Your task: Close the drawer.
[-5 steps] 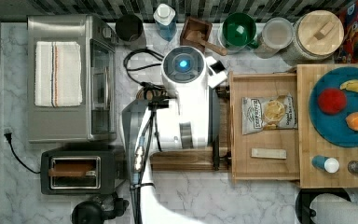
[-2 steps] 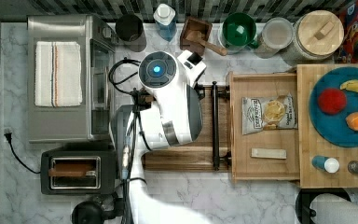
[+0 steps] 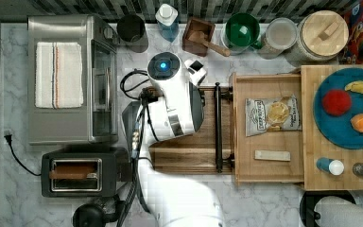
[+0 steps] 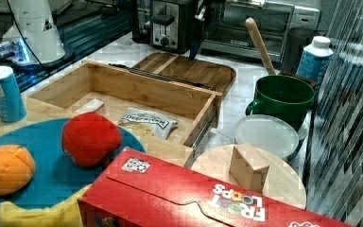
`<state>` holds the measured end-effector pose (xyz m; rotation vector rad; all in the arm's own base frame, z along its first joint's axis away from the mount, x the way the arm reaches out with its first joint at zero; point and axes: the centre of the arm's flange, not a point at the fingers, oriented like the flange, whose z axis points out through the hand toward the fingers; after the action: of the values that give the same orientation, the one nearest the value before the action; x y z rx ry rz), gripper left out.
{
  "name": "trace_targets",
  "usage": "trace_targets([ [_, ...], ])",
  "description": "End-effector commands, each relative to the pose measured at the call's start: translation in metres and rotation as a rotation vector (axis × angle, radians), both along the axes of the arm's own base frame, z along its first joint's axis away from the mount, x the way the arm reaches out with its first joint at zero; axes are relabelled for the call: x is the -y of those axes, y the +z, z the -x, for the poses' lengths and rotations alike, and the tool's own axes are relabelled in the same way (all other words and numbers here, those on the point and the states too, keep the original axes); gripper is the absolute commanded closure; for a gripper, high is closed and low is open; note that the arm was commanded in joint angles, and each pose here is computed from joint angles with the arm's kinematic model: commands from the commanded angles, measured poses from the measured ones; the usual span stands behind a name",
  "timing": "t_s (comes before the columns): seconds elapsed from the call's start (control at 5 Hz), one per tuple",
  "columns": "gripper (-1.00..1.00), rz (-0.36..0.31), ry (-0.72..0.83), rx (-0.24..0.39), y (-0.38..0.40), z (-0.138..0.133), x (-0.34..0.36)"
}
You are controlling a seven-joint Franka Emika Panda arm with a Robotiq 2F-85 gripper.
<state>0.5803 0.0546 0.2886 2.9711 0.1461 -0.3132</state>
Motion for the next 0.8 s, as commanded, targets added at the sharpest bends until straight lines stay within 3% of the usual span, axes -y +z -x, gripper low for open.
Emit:
trace_targets([
  [0.2, 1.00, 0.018, 0.016, 0.087, -0.015, 0.026, 0.010],
  [0.6, 1.00, 0.015, -0.008, 0.111, 0.006, 0.037, 0.027],
  [0.8, 1.00, -0.003, 0.013, 0.174, 0.009, 0.030, 0.048],
])
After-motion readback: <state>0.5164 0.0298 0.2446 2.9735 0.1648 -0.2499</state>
